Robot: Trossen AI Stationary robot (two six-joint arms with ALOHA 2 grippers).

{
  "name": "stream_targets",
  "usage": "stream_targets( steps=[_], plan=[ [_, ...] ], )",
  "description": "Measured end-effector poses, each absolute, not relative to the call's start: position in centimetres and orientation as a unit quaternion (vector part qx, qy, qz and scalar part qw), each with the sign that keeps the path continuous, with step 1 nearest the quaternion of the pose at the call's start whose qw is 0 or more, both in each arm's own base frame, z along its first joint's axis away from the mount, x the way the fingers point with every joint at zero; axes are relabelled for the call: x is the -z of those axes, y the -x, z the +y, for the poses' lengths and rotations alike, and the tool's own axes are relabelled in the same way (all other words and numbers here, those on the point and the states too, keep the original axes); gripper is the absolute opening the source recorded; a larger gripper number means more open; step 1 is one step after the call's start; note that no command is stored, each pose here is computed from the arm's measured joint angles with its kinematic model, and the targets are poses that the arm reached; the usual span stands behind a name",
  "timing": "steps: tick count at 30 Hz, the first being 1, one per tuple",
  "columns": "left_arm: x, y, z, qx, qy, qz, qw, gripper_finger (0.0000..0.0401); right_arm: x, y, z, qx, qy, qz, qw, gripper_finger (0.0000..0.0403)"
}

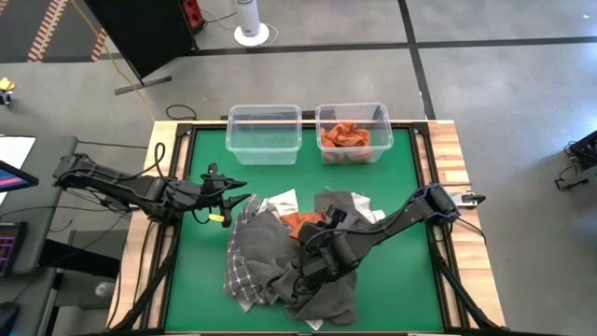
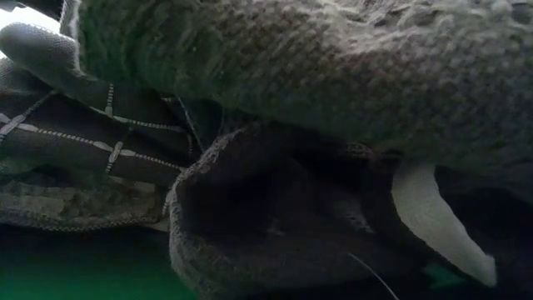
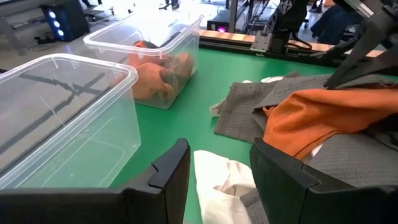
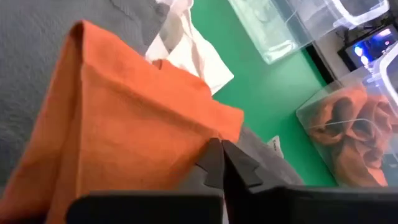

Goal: Sort towels by color in basket
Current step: Put the orange microfiber towel into the right transparent bin

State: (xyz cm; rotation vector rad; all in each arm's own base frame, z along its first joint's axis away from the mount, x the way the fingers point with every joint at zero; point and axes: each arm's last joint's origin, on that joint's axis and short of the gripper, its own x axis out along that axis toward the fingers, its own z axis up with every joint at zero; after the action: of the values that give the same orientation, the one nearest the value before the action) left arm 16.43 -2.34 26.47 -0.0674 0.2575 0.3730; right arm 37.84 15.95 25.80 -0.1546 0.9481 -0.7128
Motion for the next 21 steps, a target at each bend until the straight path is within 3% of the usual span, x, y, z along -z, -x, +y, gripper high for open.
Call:
stream_targets(
  steps=[5, 21],
  plan=[
    [-26.5, -16.4, -2.3, -0.185, 0.033, 0.128, 0.974, 0.016, -26.7, -37.3, 14.8, 0.339, 0.083, 0.467, 0.813, 0.0016],
    [-26.6, -16.5, -2.3, -0.185, 0.035, 0.123, 0.974, 0.016, -35.8, -33.6, 9.3, 0.345, 0.102, 0.401, 0.843, 0.0013]
  ],
)
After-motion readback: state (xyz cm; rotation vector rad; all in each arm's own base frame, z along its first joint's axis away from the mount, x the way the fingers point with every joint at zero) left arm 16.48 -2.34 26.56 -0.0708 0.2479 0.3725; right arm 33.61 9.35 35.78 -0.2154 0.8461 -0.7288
